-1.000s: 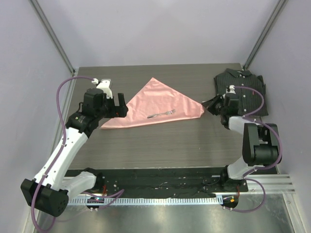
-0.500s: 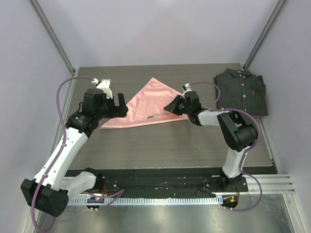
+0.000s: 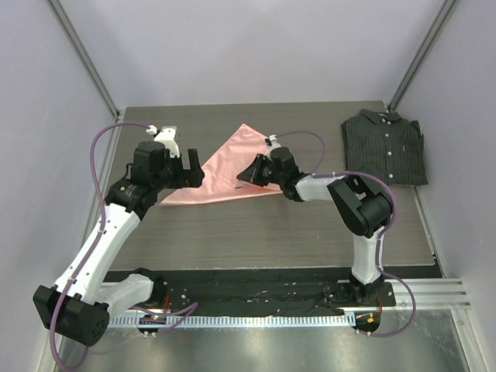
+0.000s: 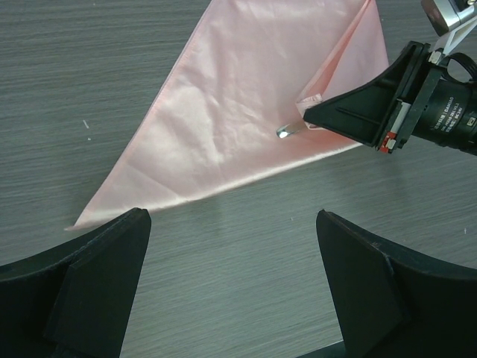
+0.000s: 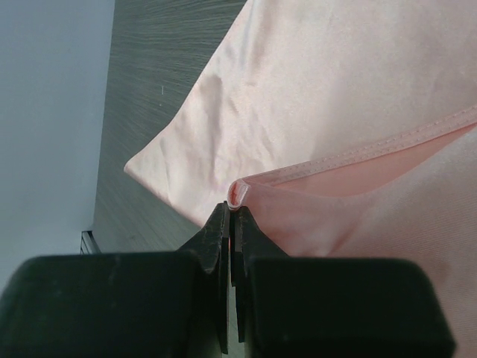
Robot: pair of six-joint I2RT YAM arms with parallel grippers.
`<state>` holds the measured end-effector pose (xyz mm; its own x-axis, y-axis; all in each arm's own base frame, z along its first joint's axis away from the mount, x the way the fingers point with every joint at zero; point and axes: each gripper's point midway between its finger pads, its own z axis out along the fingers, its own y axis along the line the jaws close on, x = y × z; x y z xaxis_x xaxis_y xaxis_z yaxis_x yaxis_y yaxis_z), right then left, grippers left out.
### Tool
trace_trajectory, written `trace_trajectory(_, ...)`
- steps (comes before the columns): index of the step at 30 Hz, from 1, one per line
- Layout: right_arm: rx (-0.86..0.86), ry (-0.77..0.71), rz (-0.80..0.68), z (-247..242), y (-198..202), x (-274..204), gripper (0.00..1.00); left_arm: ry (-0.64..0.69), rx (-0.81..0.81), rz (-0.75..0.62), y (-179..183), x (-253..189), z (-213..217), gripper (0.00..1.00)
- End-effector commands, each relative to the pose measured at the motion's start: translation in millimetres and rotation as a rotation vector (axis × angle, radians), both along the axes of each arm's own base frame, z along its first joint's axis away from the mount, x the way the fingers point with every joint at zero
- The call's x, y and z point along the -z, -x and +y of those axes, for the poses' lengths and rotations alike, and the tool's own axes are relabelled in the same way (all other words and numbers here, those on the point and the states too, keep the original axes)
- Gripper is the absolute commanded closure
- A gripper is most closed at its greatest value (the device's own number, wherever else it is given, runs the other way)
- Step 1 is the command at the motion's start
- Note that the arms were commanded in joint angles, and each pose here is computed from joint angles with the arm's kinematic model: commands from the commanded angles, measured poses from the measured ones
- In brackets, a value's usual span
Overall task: Fold the napkin, place the utensils inside, and roll it up
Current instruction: Fold the napkin
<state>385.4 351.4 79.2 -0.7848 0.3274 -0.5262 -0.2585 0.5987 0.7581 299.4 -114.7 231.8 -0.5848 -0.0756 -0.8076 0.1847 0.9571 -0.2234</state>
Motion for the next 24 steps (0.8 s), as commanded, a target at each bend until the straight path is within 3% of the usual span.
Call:
trace_trajectory(1, -0.016, -0.052, -0.052, 17.6, -7.0, -18.1, 0.99, 0.020, 0.001, -0.043, -4.8, -9.9, -1.4, 0.00)
trace_trajectory(14, -0.063, -0.034, -0.017, 33.8, 10.0, -3.0, 0.99, 0.022, 0.000, -0.043, -5.0, -10.2, -1.6, 0.00)
trace_trajectory(22, -0.110, -0.047, -0.080, 37.5, 18.2, -21.6, 0.62, 0.000, -0.092, -0.026, -9.3, -0.5, 11.3, 0.00)
trace_trajectory(23, -0.112, -0.052, -0.097, 37.2, 18.4, -27.4, 0.49, 0.020, -0.124, -0.018, -9.5, 1.5, 12.6, 0.00)
trace_trajectory(24, -0.115, -0.055, -0.108, 36.6, 19.4, -31.2, 0.46, 0.027, -0.153, -0.012, -10.3, 4.4, 15.1, 0.00)
